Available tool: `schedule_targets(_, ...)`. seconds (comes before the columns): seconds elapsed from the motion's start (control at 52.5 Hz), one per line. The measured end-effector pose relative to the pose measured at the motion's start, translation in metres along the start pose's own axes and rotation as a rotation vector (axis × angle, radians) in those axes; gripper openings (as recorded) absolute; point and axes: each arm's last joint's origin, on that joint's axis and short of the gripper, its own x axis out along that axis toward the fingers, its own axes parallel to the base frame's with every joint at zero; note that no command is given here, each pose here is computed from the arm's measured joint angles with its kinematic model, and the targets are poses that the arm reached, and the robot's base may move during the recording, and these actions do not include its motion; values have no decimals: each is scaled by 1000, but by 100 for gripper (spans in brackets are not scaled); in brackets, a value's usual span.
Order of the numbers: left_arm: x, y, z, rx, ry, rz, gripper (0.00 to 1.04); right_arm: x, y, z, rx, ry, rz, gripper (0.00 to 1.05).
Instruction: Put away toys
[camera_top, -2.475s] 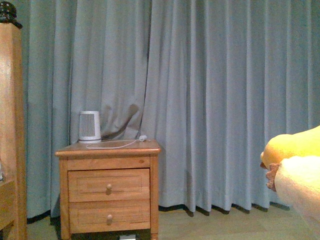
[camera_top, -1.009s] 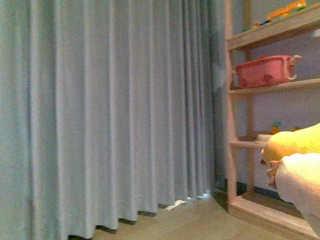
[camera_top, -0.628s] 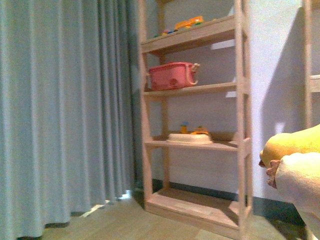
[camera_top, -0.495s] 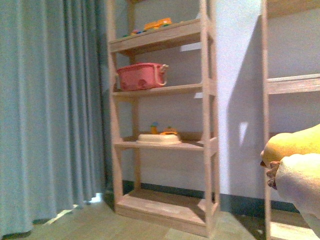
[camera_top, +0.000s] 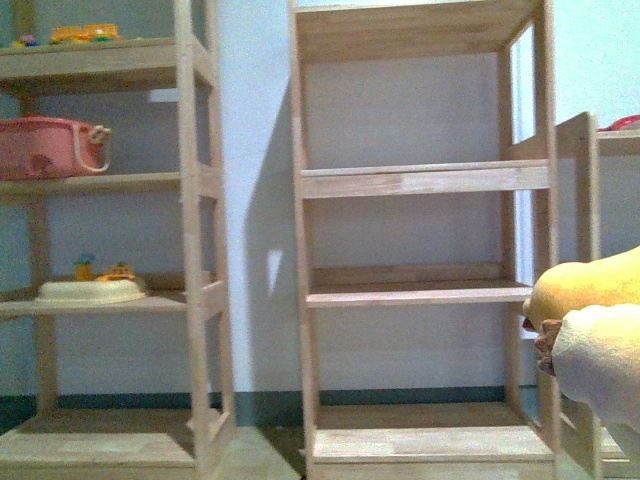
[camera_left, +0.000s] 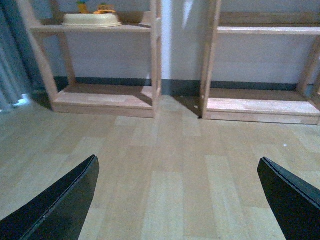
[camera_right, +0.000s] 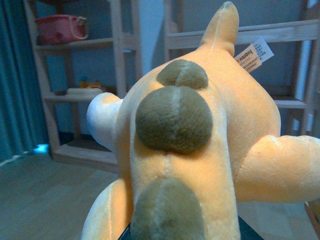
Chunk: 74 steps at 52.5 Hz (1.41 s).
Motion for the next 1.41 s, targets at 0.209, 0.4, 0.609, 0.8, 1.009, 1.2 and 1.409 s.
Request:
schedule_targets(0.209, 0, 0, 0, 0, 0, -2, 98, 0, 0, 0, -1, -1, -4, 7)
schedule_targets(0.4, 0, 0, 0, 0, 0, 1, 98, 0, 0, 0, 0, 0, 8, 7)
schedule_targets(0.609, 0, 0, 0, 0, 0, 1, 98, 0, 0, 0, 0, 0, 7, 7)
schedule_targets(0.8, 0, 0, 0, 0, 0, 0, 98, 0, 0, 0, 0, 0, 7, 7)
schedule_targets(1.009, 0, 0, 0, 0, 0, 0, 98, 0, 0, 0, 0, -1, 4, 7)
schedule_targets(1.2, 0, 0, 0, 0, 0, 0, 98, 0, 0, 0, 0, 0, 5, 7)
schedule_targets(1.409, 0, 0, 0, 0, -1, 0, 98, 0, 0, 0, 0, -1, 4, 7)
